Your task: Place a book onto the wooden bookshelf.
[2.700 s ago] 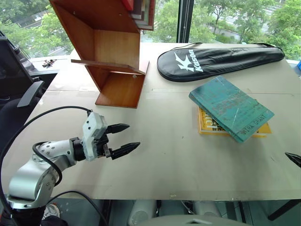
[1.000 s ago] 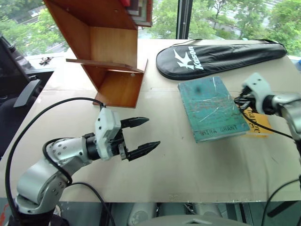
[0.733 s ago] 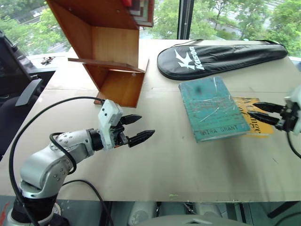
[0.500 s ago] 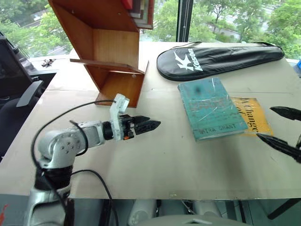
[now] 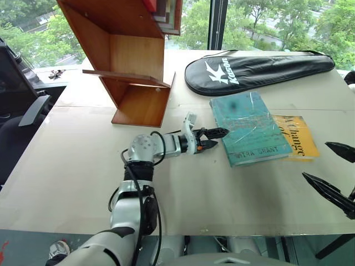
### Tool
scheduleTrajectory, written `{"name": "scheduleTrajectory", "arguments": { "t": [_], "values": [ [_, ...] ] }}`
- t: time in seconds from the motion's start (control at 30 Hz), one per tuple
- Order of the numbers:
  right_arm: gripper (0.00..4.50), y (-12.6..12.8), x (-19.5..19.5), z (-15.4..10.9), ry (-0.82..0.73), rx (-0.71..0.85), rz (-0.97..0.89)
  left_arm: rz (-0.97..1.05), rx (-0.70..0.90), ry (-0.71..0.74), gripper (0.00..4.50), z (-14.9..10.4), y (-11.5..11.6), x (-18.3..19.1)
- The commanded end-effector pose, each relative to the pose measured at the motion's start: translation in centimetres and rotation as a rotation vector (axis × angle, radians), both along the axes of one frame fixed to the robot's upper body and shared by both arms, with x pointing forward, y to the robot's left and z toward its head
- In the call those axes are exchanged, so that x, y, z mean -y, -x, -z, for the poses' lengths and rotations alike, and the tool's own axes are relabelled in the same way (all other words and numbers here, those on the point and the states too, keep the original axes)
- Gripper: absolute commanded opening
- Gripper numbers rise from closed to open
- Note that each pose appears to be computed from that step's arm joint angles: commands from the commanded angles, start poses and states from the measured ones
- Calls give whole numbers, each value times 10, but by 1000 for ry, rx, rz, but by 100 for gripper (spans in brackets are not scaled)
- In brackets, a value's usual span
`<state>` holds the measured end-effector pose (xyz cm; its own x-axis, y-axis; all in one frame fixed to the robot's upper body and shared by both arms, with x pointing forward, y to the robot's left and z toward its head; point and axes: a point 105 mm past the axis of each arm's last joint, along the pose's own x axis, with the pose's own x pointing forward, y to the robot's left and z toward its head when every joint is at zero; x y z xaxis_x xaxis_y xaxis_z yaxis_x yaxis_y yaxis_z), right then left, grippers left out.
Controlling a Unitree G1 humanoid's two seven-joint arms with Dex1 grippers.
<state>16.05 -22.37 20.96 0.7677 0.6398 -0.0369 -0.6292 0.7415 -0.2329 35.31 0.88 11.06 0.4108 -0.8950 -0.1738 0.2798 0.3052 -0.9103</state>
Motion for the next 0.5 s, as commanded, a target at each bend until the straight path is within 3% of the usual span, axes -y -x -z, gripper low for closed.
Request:
{"name": "scheduleTrajectory", "arguments": {
  "t": [0.03,0.17,0.33,0.5],
  "values": [
    [448,3,-6,-8,13,50,13,-46,8,25,450,1,-14,15],
    [448,5,-9,-8,12,47,28,-58,-5,64,450,4,-20,31],
    [450,7,-12,-6,4,40,39,-22,-42,136,251,2,-19,38],
    [450,6,-14,-2,-11,34,47,11,-30,191,15,-7,-16,31]
  ]
}}
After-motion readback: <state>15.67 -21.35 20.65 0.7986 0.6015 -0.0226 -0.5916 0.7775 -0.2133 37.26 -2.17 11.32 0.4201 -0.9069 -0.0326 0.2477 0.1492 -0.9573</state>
